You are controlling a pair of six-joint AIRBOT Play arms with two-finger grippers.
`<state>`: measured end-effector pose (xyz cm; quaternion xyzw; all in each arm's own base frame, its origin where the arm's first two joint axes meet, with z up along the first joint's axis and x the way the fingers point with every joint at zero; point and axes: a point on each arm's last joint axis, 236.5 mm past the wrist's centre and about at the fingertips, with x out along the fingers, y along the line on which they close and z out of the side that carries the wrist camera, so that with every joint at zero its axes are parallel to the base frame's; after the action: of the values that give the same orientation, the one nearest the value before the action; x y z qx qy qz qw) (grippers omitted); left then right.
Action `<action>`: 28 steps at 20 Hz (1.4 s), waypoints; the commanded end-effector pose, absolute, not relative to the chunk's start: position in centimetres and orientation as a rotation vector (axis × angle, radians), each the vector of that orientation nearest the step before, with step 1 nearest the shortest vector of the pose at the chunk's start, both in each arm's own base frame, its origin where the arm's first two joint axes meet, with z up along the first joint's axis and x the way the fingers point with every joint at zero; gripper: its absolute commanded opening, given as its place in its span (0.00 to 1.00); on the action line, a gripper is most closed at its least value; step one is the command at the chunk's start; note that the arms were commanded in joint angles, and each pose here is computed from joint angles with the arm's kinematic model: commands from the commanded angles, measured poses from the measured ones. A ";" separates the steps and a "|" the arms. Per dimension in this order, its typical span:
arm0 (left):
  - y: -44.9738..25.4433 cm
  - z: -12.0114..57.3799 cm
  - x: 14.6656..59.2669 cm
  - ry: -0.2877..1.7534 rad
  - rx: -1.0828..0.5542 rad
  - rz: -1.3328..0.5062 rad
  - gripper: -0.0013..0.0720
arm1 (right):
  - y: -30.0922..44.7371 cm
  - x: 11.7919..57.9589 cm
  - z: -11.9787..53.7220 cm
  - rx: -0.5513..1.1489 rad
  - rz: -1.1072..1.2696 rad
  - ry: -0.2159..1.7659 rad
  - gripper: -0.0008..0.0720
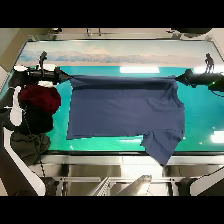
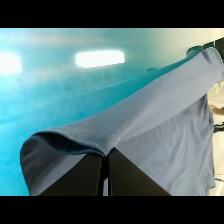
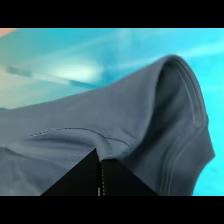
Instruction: Fold the shirts.
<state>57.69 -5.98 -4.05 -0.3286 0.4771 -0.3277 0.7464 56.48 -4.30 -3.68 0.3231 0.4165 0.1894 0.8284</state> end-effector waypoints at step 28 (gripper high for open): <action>-2.8 1.0 39.0 1.440 -0.565 -0.470 0.35 | -0.7 40.6 4.0 0.785 0.554 1.158 0.03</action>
<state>44.53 -2.22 3.17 -0.2290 0.6052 -0.2440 0.7223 44.40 -2.71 2.79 0.3483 0.5136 0.2397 0.7466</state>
